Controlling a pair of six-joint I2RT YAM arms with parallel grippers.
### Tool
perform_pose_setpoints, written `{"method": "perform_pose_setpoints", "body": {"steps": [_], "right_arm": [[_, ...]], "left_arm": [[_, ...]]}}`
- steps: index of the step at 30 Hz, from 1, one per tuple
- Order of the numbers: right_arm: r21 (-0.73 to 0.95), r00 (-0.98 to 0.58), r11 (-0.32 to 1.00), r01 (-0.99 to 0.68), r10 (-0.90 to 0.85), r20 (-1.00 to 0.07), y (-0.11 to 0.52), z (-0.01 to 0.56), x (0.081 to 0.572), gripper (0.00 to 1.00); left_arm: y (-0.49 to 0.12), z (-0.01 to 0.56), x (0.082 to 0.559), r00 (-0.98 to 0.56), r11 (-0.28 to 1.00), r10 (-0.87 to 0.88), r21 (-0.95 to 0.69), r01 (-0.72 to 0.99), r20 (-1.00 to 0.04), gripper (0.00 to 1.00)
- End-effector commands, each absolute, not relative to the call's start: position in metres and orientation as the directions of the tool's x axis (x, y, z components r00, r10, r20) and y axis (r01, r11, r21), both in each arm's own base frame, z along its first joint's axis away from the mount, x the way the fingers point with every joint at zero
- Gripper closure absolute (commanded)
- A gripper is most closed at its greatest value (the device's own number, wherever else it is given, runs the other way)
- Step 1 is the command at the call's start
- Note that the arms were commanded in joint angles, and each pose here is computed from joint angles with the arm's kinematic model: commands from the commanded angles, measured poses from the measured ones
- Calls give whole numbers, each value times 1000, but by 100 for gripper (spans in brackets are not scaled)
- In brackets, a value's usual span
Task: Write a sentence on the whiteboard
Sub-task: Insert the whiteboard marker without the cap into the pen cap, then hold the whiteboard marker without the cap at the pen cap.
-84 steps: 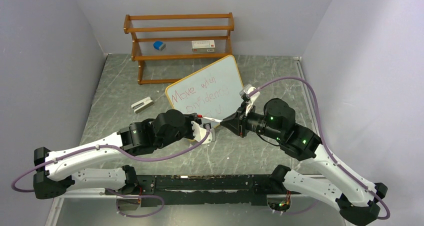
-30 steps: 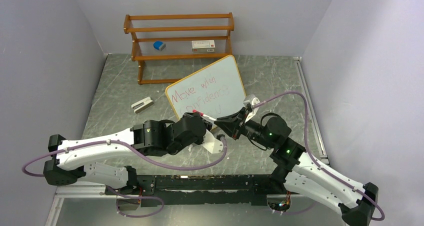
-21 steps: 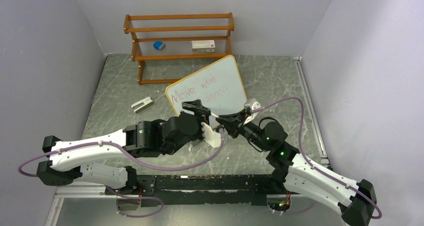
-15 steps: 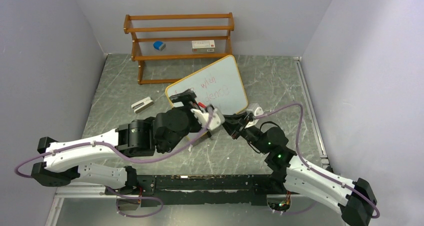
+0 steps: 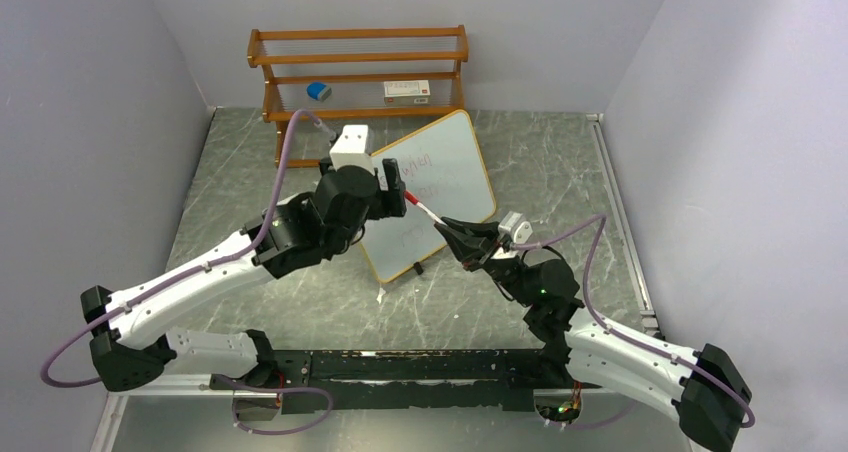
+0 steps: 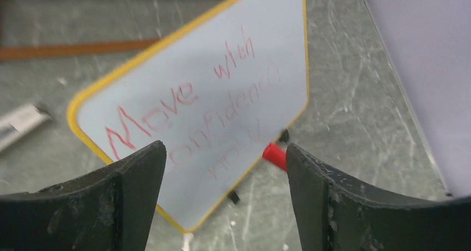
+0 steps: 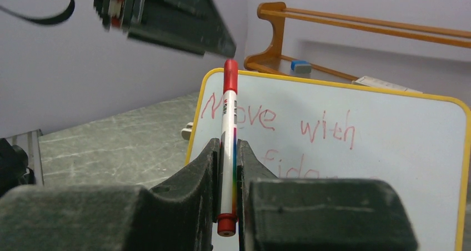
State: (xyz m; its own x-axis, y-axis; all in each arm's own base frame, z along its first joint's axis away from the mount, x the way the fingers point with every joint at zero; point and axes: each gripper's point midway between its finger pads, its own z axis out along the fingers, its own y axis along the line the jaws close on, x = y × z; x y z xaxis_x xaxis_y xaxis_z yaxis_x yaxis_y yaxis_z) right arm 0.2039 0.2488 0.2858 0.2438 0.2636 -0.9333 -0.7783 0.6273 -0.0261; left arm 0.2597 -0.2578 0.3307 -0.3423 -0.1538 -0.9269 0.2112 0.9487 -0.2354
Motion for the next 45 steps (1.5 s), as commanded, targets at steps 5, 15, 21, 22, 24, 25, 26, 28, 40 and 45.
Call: {"method": "perform_pose_setpoints", "body": {"steps": [5, 15, 21, 22, 24, 25, 26, 28, 40, 45], "right_arm": [[-84, 324, 680, -728, 234, -917, 243, 292, 211, 100], [-119, 352, 675, -728, 218, -910, 252, 297, 208, 100], [-129, 365, 675, -726, 220, -905, 256, 300, 204, 100], [-130, 367, 675, -726, 221, -904, 257, 300, 203, 100], [-133, 373, 675, -726, 224, -900, 257, 302, 202, 100], [-132, 374, 674, -727, 227, -899, 258, 302, 201, 100], [-131, 375, 671, -730, 232, -898, 258, 303, 199, 100], [-127, 373, 669, -733, 239, -896, 259, 304, 198, 100], [-114, 368, 664, -739, 257, -894, 260, 304, 195, 100], [-106, 362, 658, -745, 265, -894, 261, 304, 194, 100]], "left_arm": [[-279, 332, 249, -445, 745, -554, -657, 112, -704, 22], [-284, 322, 255, -435, 633, -699, -774, -6, -568, 23], [-291, 309, 258, -448, 616, -720, -786, -61, -530, 30], [-290, 306, 259, -446, 615, -723, -785, -68, -528, 31], [-289, 301, 259, -440, 600, -739, -795, -87, -510, 38], [-288, 299, 260, -437, 590, -747, -802, -89, -501, 42], [-289, 299, 260, -435, 579, -754, -811, -85, -492, 44], [-289, 298, 261, -434, 558, -767, -825, -89, -472, 47], [-293, 288, 258, -450, 462, -814, -879, -116, -368, 64], [-296, 287, 254, -471, 423, -822, -898, -125, -321, 95]]}}
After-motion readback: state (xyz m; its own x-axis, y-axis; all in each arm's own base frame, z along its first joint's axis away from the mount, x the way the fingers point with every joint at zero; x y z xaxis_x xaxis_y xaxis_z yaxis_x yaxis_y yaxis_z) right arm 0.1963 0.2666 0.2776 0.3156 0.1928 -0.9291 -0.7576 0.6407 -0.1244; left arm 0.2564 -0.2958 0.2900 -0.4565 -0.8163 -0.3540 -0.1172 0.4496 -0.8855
